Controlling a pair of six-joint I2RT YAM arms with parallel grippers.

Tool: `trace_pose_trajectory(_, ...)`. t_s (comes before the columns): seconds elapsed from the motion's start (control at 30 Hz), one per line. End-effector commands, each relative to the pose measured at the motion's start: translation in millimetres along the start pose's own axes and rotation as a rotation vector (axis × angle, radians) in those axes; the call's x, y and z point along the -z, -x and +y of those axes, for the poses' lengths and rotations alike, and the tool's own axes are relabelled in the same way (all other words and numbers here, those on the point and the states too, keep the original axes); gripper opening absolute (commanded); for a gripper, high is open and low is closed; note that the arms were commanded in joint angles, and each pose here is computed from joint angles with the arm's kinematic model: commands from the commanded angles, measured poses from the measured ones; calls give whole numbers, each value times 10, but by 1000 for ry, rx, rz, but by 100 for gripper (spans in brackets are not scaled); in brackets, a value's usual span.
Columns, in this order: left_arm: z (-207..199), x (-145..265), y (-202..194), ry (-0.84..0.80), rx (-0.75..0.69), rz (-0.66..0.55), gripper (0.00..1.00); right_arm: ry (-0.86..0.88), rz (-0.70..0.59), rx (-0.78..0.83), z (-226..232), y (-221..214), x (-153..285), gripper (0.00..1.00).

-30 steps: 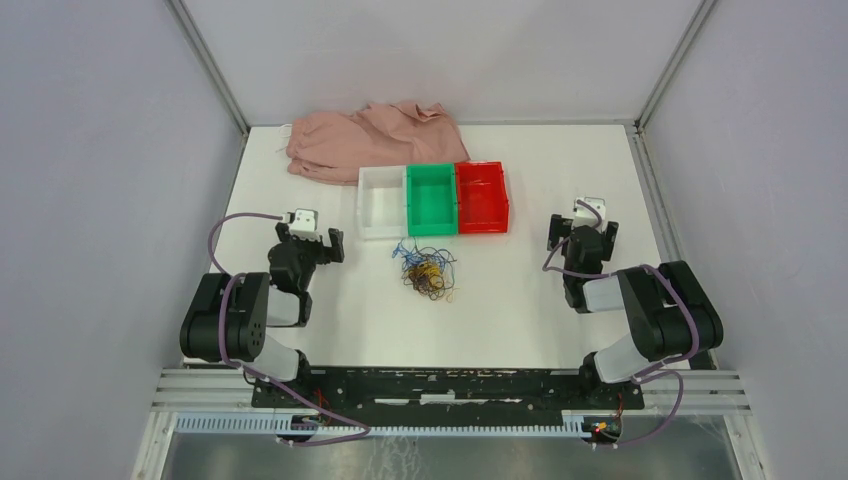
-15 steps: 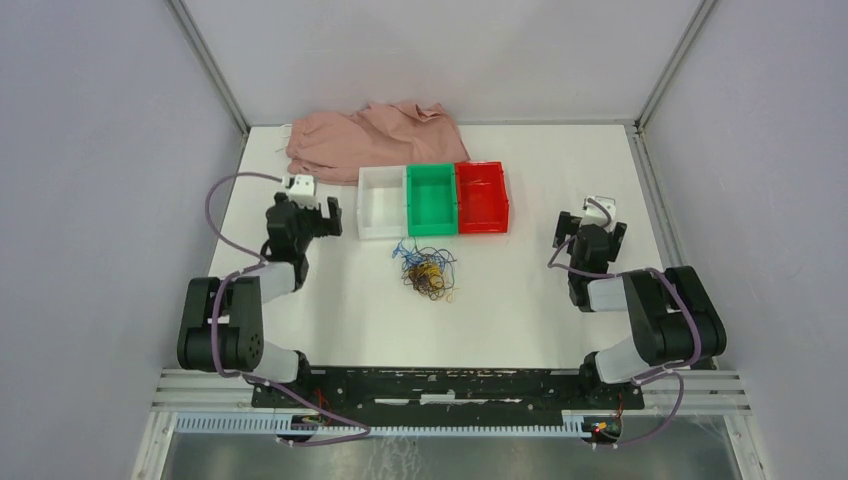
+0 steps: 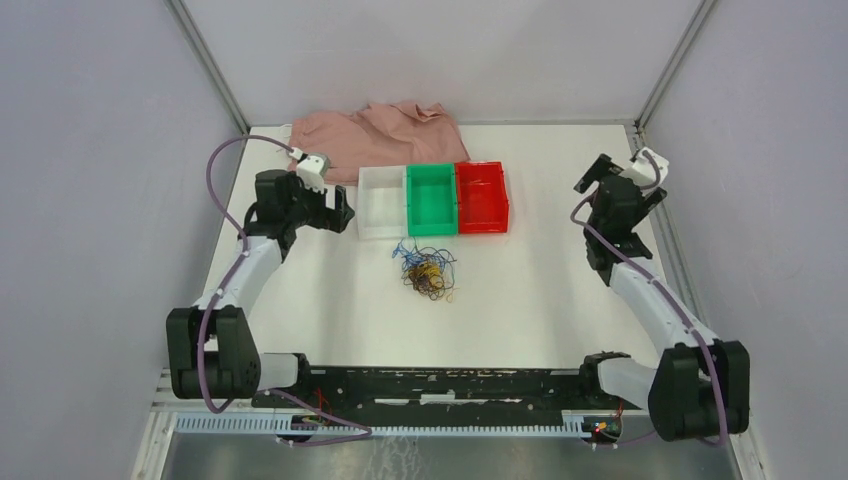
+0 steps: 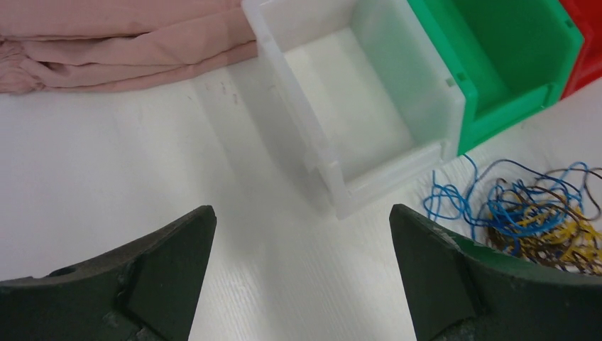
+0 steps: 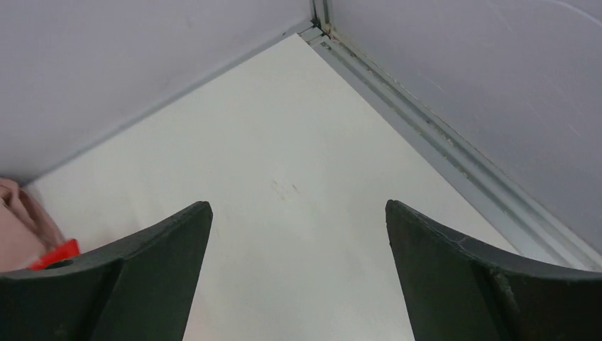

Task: Untangle the cables

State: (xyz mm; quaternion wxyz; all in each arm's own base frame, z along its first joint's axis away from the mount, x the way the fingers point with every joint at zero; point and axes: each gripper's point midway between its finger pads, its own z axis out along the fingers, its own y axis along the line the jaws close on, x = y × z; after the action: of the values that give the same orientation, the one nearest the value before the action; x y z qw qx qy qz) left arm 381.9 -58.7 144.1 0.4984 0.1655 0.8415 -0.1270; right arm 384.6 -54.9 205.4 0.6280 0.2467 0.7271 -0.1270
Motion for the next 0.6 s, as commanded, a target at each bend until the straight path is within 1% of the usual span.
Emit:
trace_pose_trajectory(0.0,-271,253,184,-150,-50,40,99,-123,66,-242,-176,89,212,99)
trace_pose_trajectory(0.03,-297,284,214,-166,-60,46,99,-67,97,-252,-83,86,255,99)
trace_pose_trajectory(0.07,-324,310,202,-181,-60,60,99,87,133,-224,166,83,304,99)
trace_pose_trajectory(0.1,-348,330,198,-193,-61,69,99,287,134,-205,507,138,380,100)
trace_pose_trajectory(0.13,-363,346,186,-200,-61,77,99,431,157,-184,753,112,496,100)
trace_pose_trajectory(0.17,-380,361,177,-207,-58,83,99,538,188,-158,960,59,622,100)
trace_pose_trajectory(0.2,-394,378,171,-214,-58,87,99,636,226,-99,1154,-28,777,100)
trace_pose_trajectory(0.3,-446,433,160,-231,-48,95,99,840,307,125,1622,-260,1267,97)
trace_pose_trajectory(0.33,-471,456,165,-240,-47,93,99,907,330,178,1757,-359,1445,95)
trace_pose_trajectory(0.43,-530,515,180,-256,-42,79,99,1120,415,248,2072,-585,1939,90)
trace_pose_trajectory(0.5,-567,549,188,-265,-37,74,99,1223,458,281,2222,-692,2200,87)
trace_pose_trajectory(0.57,-591,575,196,-274,-34,71,99,1280,488,331,2332,-811,2378,86)
